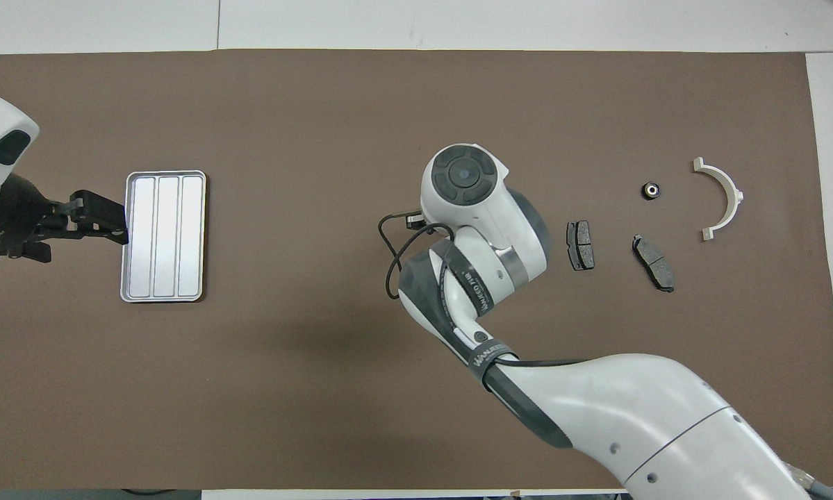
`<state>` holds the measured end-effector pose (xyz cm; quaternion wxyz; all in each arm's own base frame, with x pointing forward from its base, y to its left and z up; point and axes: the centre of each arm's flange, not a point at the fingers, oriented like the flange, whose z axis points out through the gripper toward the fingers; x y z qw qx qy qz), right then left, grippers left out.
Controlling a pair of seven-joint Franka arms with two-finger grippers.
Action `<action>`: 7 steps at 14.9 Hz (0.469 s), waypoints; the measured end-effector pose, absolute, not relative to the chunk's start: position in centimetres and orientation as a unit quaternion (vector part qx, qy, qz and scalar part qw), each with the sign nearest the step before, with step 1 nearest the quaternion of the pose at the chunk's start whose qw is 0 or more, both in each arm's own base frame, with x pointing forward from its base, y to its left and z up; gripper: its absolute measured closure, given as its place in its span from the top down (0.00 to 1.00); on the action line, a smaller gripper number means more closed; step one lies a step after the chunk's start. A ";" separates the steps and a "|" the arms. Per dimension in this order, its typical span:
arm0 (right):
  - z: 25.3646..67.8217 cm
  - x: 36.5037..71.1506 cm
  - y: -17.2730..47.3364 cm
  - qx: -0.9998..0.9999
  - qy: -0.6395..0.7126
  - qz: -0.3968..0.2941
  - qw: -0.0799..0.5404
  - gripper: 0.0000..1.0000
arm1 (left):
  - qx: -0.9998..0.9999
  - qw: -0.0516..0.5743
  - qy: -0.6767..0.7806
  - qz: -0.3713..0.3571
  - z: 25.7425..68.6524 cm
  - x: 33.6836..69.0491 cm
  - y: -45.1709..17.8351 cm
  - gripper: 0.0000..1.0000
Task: Place bearing gear from tray to pile
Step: 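Carry the gear with the right gripper beside the first gear and lower it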
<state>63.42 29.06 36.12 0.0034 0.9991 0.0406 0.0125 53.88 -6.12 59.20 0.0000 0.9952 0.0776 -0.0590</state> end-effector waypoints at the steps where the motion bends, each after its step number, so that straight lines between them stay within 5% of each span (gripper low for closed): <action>1: 37.4 64.6 26.6 0.999 0.048 0.013 0.004 0.24 | 0.995 0.000 0.078 -0.059 59.2 53.9 -6.1 1.00; 7: 37.1 68.9 8.5 0.991 0.130 -0.006 -0.007 0.24 | 0.995 0.000 0.078 -0.059 59.2 53.9 -6.1 1.00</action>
